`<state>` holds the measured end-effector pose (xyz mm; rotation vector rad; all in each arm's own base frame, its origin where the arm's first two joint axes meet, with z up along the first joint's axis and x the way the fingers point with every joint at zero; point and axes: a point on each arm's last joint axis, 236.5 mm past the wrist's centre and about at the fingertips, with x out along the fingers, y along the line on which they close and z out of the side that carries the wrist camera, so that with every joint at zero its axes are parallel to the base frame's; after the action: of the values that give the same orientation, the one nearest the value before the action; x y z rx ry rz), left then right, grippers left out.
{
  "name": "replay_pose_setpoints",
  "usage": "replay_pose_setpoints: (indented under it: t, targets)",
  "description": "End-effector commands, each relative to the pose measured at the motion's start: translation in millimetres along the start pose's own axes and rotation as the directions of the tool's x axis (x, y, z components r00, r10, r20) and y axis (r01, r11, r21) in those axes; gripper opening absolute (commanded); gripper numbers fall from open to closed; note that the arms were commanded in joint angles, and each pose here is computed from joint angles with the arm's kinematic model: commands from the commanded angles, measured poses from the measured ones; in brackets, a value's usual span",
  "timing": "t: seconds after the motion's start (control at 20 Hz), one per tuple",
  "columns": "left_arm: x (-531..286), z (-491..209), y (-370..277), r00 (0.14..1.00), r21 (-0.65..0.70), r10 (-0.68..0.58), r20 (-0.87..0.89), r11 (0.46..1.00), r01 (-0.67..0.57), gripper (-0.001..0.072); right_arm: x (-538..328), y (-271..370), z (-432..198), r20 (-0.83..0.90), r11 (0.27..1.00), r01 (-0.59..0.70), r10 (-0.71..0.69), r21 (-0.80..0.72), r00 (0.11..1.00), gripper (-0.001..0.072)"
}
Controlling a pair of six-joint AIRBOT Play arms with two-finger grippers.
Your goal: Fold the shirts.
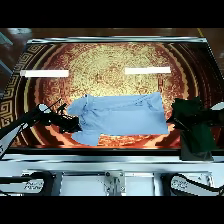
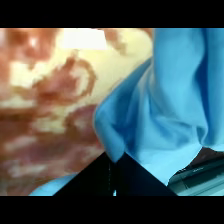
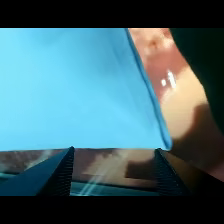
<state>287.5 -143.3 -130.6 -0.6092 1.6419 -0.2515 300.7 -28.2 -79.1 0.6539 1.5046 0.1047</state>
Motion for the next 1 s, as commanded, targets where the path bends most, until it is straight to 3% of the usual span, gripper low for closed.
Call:
replay_pose_setpoints:
  t: [0.0,0.65,0.7,0.75,0.85,0.9,0.95]
  targets:
    - [-7.1,-5.2,-9.3,1.0,0.062,-0.02,-0.008,0.998,0.021,0.004,16.6,-14.7,-13.7,-0.096,0.999,0.04,-0.038,0.019,0.995,0.0635]
    - [-27.5,-0.2,-23.7,0.997,0.142,-0.041,0.059,0.989,0.032,0.004,59.6,-4.1,-7.2,-0.124,0.998,0.07,-0.07,-0.007,0.99,0.0629]
    - [-28.4,0.8,-24.5,0.997,0.145,-0.042,0.062,0.989,0.032,0.004,61.7,-0.7,-9.1,-0.132,0.997,0.07,-0.072,-0.019,0.989,0.0532]
    - [-30.5,3.5,-26.6,0.997,0.15,-0.044,0.07,0.988,0.033,0.004,62.9,2.7,-10.5,-0.137,0.997,0.069,-0.072,-0.029,0.988,0.0339]
    - [-38.5,13.3,-34.8,0.994,0.169,-0.054,0.097,0.985,0.037,0.004,63.4,11.9,-14.0,-0.152,0.999,0.036,-0.04,-0.029,0.988,0.0205]
    - [-44.1,19.7,-40.4,0.992,0.182,-0.061,0.114,0.983,0.04,0.004,62.9,16.0,-17.6,-0.167,0.999,0.019,-0.023,-0.027,0.986,0.0066]
    - [-52.4,28.1,-48.1,0.988,0.201,-0.071,0.14,0.979,0.042,0.0039,61.0,21.2,-20.4,-0.177,0.999,-0.002,-0.004,-0.033,0.984,0.007]
